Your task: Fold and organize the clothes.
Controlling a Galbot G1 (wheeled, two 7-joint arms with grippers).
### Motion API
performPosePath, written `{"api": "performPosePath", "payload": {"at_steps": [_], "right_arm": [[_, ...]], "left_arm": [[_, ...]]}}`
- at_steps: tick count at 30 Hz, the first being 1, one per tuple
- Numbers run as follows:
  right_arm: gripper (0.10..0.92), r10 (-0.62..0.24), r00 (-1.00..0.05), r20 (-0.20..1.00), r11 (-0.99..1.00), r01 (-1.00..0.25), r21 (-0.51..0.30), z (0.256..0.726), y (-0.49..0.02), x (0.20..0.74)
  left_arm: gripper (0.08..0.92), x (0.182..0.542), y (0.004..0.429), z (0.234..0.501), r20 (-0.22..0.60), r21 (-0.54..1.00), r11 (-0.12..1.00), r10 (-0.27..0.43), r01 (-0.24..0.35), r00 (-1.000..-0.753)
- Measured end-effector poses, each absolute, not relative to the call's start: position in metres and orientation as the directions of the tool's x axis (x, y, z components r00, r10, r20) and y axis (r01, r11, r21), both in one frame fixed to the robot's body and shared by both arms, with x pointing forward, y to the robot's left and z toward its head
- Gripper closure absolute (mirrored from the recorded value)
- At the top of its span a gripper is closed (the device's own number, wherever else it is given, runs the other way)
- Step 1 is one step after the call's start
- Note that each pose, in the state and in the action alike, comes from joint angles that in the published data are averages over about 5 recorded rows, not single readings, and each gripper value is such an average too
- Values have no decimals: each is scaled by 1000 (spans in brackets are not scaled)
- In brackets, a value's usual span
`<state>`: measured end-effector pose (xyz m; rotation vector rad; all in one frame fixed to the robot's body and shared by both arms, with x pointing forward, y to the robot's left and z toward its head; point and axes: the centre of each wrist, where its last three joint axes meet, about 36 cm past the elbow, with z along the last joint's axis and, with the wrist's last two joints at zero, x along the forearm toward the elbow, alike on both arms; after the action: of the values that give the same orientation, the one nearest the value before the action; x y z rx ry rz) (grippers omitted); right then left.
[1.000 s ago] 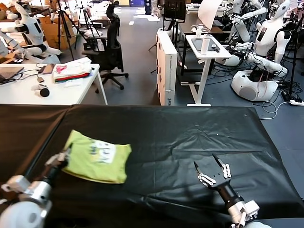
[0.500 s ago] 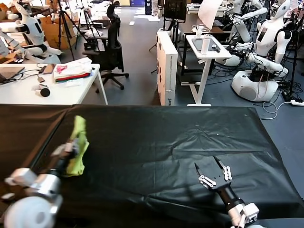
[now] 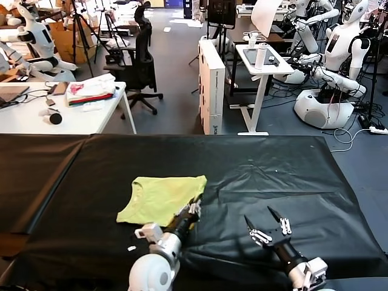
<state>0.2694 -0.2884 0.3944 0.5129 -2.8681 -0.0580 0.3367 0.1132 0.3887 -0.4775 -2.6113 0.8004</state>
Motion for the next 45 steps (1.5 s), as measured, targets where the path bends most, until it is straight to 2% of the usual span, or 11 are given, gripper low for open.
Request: {"api": "performPosePath", "payload": {"at_steps": [6, 10, 16, 20, 22, 29, 32, 36, 38, 40, 45], "right_arm": [[115, -375, -881, 289, 923, -324, 208, 398, -279, 288], [115, -389, -863, 321, 907, -299, 296, 401, -265, 306], [115, -443, -830, 337, 865, -299, 402, 405, -239, 333], [120, -470, -811, 348, 851, -312, 423, 403, -219, 347], [152, -482, -802, 354, 845, -320, 428, 401, -209, 353], [354, -522, -771, 366, 826, -348, 443, 390, -184, 364], [487, -527, -764, 373, 823, -349, 448, 385, -178, 366], [739, -520, -767, 376, 827, -342, 447, 383, -180, 368], [824, -514, -771, 376, 830, -336, 445, 383, -184, 368], [859, -506, -776, 377, 834, -329, 443, 384, -189, 368], [851, -463, -800, 383, 859, -298, 415, 388, -215, 374]], "left_arm": [[251, 331, 104, 398, 195, -559, 779, 457, 284, -868], [110, 330, 111, 409, 149, -525, 795, 438, 305, -887], [93, 329, 139, 422, 113, -486, 827, 379, 282, -918], [93, 325, 151, 422, 113, -457, 852, 341, 256, -933], [92, 323, 154, 421, 114, -448, 860, 327, 245, -938], [92, 320, 164, 424, 110, -432, 875, 291, 218, -950], [92, 321, 169, 425, 106, -427, 880, 277, 208, -955], [92, 321, 178, 427, 102, -421, 886, 258, 193, -961], [92, 321, 183, 427, 101, -418, 889, 248, 185, -963], [92, 321, 188, 427, 101, -414, 893, 238, 177, -966], [92, 323, 203, 427, 101, -404, 902, 212, 155, -972]]}}
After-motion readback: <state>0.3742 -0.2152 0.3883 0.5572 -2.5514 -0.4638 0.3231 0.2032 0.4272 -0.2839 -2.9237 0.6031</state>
